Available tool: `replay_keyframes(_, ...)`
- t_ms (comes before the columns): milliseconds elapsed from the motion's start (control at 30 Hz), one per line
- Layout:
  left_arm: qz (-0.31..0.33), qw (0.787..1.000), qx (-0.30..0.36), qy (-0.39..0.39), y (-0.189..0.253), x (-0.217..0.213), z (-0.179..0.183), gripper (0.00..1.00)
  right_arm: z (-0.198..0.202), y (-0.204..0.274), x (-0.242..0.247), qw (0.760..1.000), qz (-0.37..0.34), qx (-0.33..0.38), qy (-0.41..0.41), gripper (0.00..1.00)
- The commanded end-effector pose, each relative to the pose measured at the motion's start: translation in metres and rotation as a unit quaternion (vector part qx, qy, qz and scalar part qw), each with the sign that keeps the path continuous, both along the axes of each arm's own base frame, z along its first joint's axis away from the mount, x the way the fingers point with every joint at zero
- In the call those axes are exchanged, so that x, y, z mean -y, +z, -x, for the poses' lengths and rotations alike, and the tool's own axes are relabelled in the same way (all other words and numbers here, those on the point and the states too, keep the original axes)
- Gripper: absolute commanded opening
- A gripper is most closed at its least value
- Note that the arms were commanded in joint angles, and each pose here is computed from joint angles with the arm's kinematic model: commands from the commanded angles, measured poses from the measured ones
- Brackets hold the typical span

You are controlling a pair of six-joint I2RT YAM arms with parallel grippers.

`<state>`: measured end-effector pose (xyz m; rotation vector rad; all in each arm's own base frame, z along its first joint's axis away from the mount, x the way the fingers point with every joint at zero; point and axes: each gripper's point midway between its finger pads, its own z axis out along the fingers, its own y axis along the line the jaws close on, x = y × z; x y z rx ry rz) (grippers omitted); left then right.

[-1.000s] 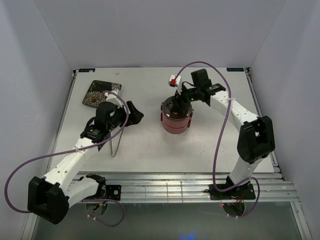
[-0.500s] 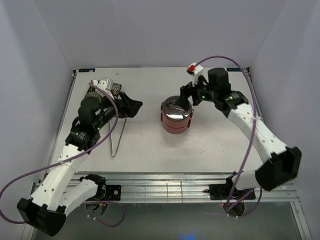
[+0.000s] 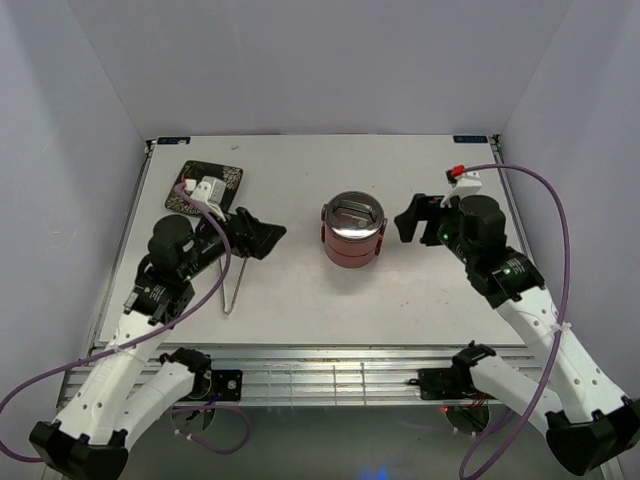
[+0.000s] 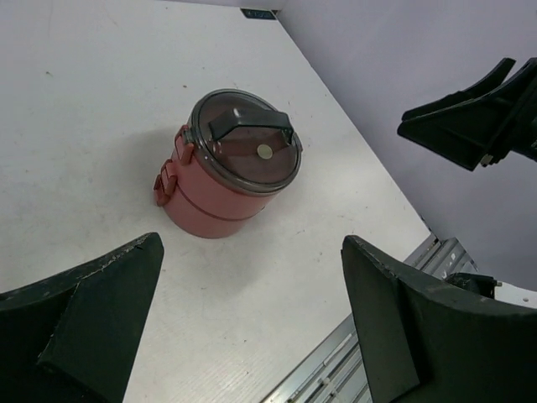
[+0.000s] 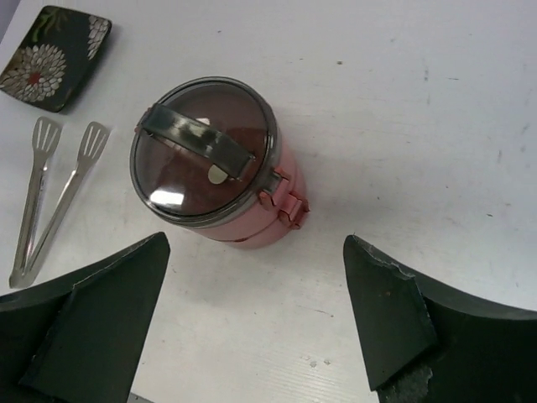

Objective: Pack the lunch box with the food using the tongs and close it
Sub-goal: Reset both arms

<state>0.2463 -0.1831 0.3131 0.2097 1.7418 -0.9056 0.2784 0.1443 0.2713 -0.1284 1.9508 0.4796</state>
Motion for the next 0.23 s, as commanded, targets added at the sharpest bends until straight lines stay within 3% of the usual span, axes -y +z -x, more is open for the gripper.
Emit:
replay_keyframes(0, 0.000, 1.000, -0.008, -0.018, -0.0089, 0.0036, 0.0053, 0.98, 0.0016, 0.0043, 0.0215, 0.998, -0.006, 0.014, -0.060, 0.90)
replay_keyframes(200, -0.003, 1.000, -0.011, -0.009, -0.0115, 0.0022, 0.0016, 0.98, 0.0059, 0.0059, 0.0224, 0.998, -0.004, 0.018, -0.054, 0.90)
